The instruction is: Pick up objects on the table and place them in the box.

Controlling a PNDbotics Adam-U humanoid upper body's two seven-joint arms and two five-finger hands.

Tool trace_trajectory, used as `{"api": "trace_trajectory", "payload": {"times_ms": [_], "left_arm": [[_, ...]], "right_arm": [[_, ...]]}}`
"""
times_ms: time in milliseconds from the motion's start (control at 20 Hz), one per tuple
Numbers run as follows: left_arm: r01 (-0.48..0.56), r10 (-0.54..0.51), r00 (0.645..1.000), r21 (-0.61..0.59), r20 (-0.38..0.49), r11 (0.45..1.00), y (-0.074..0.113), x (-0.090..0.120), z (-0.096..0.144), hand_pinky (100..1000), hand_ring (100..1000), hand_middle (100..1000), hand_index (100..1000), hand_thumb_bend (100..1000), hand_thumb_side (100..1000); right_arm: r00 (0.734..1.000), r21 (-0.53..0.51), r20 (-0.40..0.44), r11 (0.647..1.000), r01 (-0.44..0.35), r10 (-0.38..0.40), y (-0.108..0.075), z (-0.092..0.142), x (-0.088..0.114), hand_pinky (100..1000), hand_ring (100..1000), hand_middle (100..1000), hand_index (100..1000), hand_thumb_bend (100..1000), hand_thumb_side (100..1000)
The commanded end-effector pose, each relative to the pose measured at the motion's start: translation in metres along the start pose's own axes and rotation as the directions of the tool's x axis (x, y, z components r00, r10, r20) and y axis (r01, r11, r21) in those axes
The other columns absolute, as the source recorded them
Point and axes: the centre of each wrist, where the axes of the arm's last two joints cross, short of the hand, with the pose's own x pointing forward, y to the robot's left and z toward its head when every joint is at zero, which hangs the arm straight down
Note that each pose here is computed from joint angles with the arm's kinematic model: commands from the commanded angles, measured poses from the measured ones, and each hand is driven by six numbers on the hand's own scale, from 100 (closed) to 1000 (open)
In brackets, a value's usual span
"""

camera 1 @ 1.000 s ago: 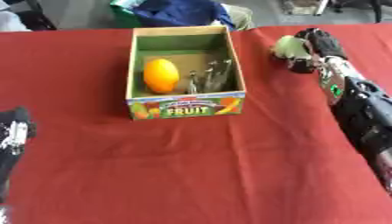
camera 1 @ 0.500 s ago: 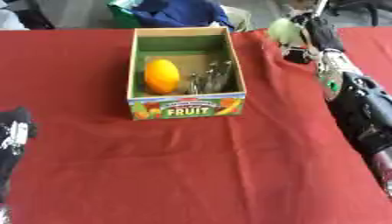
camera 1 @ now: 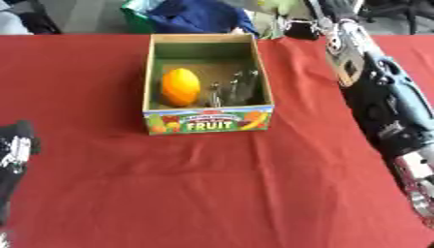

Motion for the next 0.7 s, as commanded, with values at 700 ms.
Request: {"api": "trace_trajectory", "payload": {"times_ms": [700], "left_arm": [[-0.011, 0.011, 0.999, -0.016, 0.036, 1.000, -0.003, 0.009, -0.004, 610, 588, 545, 619, 288, 524]], "right_arm": [[0.986, 0.221, 0.167, 0.975, -0.016, -0.022, 0.049, -0.011, 0.071, 368, 307, 283, 359, 100, 216]]}}
